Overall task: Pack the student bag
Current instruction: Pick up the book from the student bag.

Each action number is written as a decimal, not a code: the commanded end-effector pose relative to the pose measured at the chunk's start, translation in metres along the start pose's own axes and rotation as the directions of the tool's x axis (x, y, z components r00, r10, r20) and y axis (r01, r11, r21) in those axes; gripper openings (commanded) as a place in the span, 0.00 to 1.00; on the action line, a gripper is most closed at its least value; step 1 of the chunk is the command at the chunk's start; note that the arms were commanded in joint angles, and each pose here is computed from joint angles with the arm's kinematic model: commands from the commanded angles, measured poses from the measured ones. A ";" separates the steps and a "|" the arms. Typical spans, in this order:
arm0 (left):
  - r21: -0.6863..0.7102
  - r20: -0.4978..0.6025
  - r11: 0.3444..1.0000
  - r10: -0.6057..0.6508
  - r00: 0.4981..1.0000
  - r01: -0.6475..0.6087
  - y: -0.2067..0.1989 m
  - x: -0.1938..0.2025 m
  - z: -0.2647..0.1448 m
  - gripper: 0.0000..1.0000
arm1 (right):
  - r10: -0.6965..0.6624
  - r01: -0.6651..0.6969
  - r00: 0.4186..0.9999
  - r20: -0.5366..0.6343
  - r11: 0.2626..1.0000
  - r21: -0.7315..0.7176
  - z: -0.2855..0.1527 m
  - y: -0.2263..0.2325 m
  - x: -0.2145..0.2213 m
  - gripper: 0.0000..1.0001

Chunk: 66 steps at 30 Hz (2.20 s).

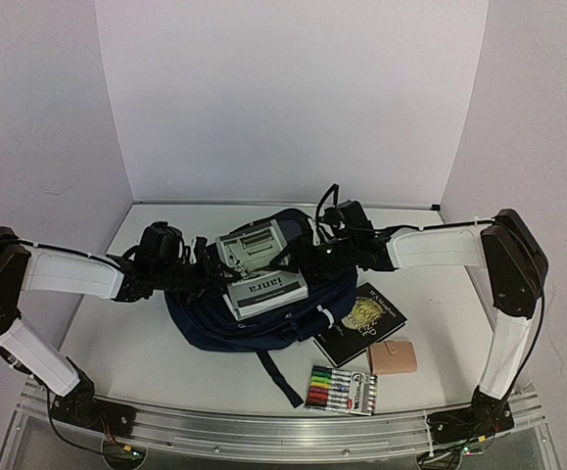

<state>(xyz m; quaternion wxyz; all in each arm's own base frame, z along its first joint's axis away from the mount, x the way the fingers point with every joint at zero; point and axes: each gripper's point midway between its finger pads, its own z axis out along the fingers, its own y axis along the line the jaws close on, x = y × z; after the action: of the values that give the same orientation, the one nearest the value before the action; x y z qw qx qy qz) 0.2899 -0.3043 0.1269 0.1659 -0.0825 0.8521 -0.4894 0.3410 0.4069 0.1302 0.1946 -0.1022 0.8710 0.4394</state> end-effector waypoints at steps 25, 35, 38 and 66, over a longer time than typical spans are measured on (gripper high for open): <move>-0.107 0.101 0.848 0.528 0.843 -0.519 -0.073 -0.011 -0.120 1.00 | -0.283 0.293 0.956 0.077 0.933 -0.210 -0.109 0.123 -0.015 0.35; 0.118 0.053 0.703 0.701 0.712 -0.701 -0.105 0.015 -0.115 1.00 | -0.304 0.290 0.953 0.017 0.888 -0.356 -0.133 0.152 0.006 0.34; 0.109 0.055 0.697 0.708 0.704 -0.709 -0.103 0.014 -0.115 1.00 | -0.317 0.294 0.948 0.011 0.866 -0.403 -0.144 0.163 0.011 0.34; 0.512 -0.011 0.642 0.670 0.743 -0.571 -0.153 0.056 -0.123 0.35 | -0.366 0.345 0.930 0.029 0.844 -0.411 -0.144 0.166 0.011 0.50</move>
<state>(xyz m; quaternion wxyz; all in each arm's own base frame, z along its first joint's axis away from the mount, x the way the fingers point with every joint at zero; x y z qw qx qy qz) 0.1963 -0.2963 0.2829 0.2322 0.2918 0.7253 -0.5787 0.2168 0.3877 0.2999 0.1429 -0.3105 0.7360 0.5843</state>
